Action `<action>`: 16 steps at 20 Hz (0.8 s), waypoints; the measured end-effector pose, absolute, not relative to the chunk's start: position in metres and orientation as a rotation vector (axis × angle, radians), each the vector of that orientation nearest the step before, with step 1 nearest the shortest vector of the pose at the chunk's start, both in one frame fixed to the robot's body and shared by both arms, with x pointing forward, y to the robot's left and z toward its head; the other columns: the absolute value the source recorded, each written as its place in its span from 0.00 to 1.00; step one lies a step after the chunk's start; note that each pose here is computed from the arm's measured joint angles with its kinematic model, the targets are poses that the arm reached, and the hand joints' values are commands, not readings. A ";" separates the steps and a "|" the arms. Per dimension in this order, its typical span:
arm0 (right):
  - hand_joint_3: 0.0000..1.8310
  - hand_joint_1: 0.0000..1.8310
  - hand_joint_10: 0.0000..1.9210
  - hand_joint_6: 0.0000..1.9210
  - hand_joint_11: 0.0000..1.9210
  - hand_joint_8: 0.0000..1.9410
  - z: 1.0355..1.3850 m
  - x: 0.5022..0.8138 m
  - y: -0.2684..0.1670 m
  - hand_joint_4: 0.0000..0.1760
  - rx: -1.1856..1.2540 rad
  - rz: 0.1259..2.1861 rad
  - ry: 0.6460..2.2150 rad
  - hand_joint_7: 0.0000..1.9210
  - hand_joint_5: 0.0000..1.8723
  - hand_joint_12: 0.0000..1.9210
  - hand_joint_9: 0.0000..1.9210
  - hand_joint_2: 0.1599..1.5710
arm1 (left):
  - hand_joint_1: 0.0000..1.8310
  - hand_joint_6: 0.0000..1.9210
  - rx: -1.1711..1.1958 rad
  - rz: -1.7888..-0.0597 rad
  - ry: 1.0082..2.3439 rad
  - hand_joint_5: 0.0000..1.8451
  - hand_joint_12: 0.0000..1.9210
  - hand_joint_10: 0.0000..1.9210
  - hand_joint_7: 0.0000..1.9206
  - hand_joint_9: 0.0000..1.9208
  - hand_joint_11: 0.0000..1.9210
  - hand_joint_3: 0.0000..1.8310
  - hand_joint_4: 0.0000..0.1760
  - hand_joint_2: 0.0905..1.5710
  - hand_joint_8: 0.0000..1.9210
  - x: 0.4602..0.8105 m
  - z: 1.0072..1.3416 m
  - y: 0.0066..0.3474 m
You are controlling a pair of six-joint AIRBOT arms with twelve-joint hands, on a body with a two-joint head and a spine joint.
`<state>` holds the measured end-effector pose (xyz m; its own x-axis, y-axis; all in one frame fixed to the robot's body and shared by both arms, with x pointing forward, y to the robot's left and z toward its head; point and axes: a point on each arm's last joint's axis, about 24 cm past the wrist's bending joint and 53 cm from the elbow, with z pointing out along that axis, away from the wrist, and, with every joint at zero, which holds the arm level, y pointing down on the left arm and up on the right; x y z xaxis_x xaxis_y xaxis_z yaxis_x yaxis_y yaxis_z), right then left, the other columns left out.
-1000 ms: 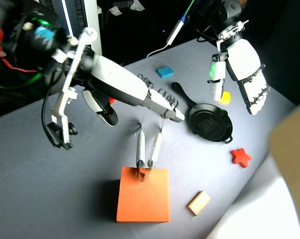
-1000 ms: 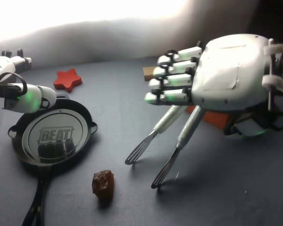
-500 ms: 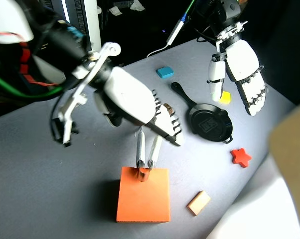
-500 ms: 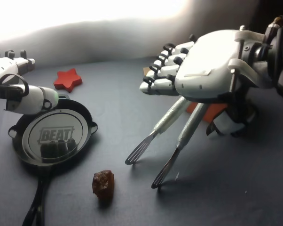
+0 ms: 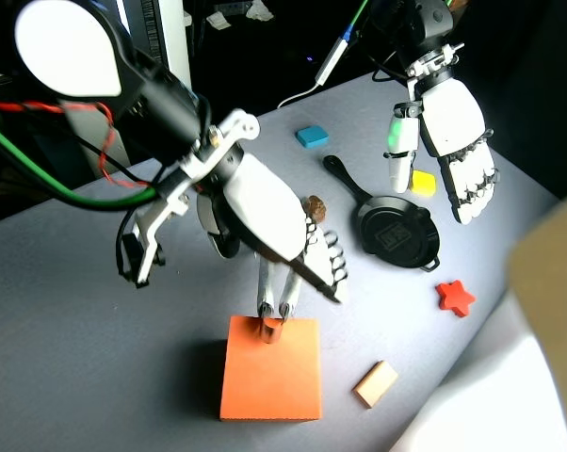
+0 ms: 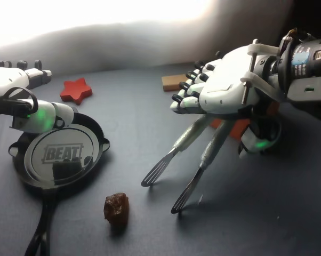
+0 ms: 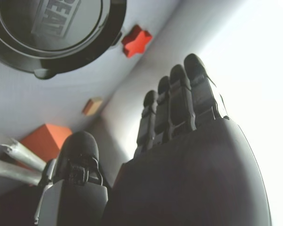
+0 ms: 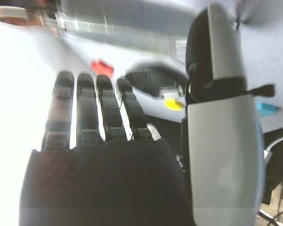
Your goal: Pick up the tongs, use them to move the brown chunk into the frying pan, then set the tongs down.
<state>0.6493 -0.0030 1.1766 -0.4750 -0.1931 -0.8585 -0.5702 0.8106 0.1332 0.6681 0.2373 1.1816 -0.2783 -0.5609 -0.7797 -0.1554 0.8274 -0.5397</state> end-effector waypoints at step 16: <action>0.00 0.57 0.00 0.00 0.00 0.00 1.154 0.666 0.014 0.00 -0.579 0.508 2.071 0.00 0.00 0.00 0.00 0.53 | 0.03 0.00 -0.539 -0.434 1.848 0.02 0.15 0.00 0.04 0.05 0.00 0.00 0.16 0.82 0.00 0.667 1.178 0.236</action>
<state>0.6660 0.0140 1.1538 -0.4870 -0.2074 -0.8484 -0.5762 0.8063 0.1336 0.6670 0.2360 1.1784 -0.2877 -0.5584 -0.7781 -0.1532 0.8288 -0.5382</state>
